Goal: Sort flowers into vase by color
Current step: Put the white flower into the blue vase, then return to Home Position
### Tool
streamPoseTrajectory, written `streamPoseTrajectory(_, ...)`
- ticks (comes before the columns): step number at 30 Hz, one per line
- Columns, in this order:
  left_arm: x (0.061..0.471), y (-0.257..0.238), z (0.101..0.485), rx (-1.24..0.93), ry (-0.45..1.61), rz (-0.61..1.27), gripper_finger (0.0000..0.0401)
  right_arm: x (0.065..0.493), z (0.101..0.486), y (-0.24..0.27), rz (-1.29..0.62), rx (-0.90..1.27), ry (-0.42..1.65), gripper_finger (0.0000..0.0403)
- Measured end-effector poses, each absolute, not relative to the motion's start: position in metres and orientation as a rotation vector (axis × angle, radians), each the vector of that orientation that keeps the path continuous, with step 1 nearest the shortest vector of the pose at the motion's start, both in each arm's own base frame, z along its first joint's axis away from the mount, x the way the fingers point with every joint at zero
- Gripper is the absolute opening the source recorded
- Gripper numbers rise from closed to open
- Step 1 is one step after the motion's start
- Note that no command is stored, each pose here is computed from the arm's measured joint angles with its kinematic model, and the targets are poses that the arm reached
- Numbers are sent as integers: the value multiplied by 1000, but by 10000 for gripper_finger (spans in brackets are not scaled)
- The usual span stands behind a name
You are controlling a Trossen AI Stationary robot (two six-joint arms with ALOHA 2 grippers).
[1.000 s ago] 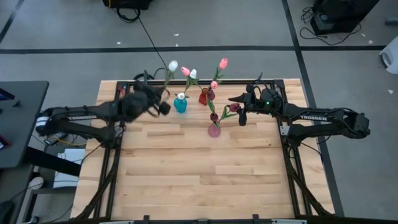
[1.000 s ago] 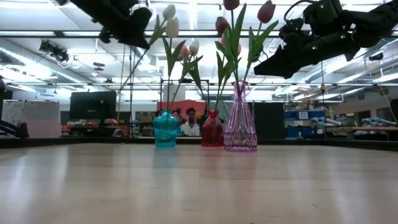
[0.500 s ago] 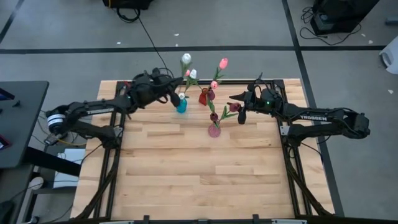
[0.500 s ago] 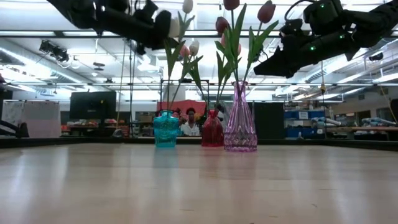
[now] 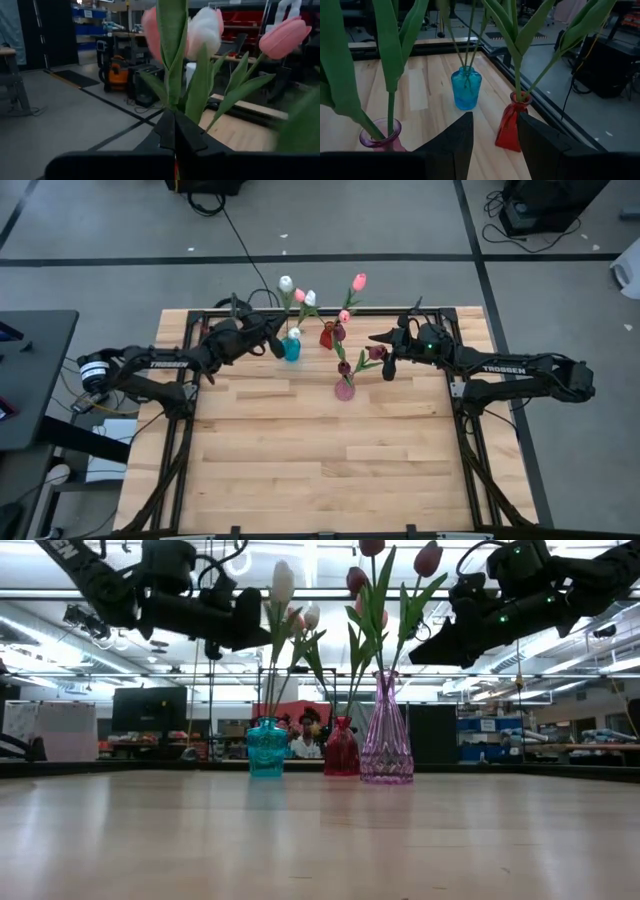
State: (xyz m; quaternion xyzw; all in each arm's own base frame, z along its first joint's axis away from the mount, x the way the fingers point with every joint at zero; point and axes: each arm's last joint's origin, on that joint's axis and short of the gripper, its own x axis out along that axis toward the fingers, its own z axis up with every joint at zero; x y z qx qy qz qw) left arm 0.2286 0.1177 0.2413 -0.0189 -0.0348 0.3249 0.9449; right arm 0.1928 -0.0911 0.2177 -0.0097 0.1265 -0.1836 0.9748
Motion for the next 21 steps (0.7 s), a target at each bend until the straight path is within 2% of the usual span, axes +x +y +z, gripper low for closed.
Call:
streamPoseTrajectory(4, 220, 114, 231, -60, -131, 667, 0, 193, 218, -91, -370, -17, 254, 162)
streamPoseTrajectory(12, 213, 106, 202, -108, -38, 657, 11, 193, 218, -91, -371, -18, 251, 162)
streamPoseTrajectory(16, 215, 100, 193, -96, 27, 624, 48, 193, 219, -91, -371, -21, 239, 162)
streamPoseTrajectory(21, 216, 97, 188, -72, 93, 607, 122, 193, 219, -91, -350, -16, 245, 162)
